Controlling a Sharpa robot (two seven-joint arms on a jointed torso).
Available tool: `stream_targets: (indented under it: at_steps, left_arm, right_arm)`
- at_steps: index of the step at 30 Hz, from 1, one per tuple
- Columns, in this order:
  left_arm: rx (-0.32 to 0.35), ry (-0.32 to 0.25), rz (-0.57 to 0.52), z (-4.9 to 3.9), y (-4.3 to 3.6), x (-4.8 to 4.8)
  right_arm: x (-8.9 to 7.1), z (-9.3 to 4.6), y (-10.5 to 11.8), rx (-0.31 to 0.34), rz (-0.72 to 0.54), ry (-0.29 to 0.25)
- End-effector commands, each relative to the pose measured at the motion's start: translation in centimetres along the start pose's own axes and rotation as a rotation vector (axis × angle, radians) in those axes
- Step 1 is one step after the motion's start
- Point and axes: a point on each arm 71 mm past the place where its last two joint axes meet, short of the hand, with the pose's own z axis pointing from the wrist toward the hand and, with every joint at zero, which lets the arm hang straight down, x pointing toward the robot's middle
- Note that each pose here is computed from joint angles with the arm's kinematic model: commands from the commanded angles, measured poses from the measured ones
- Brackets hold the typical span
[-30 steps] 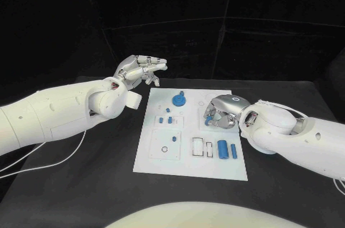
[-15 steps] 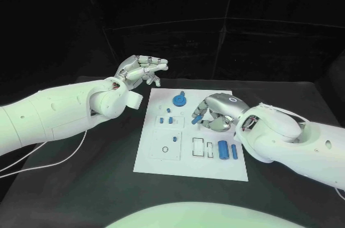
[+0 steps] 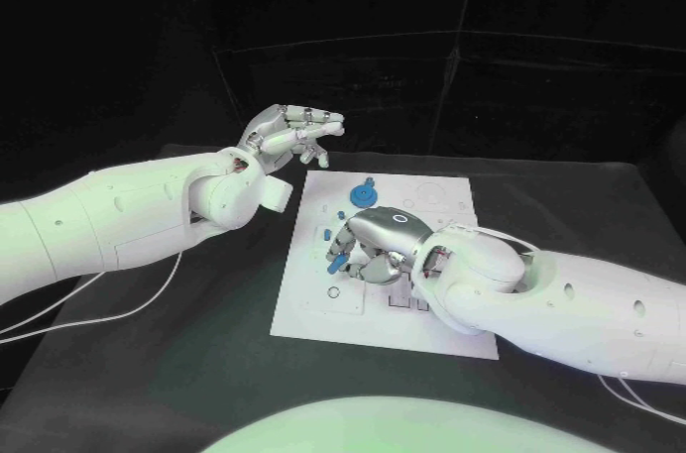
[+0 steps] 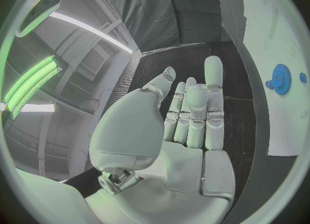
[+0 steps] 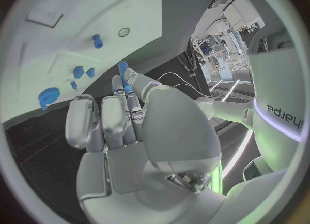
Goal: Assemble the parts on the task board
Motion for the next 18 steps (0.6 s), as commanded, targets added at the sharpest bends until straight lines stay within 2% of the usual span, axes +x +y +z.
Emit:
stream_targets:
  at_steps: [1, 6, 18]
  left_arm:
    - [0.009, 0.009, -0.008, 0.10, -0.18, 0.21]
    - [0.010, 0.010, -0.009, 0.13, -0.18, 0.25]
    - [0.009, 0.013, -0.010, 0.22, -0.14, 0.34]
  right_arm:
    - [1.0, 0.4, 0.3, -0.036, -0.005, 0.068]
    - [2.1, 1.0, 0.4, -0.028, -0.031, 0.118]
    - [2.9, 1.5, 0.3, -0.015, -0.076, 0.165]
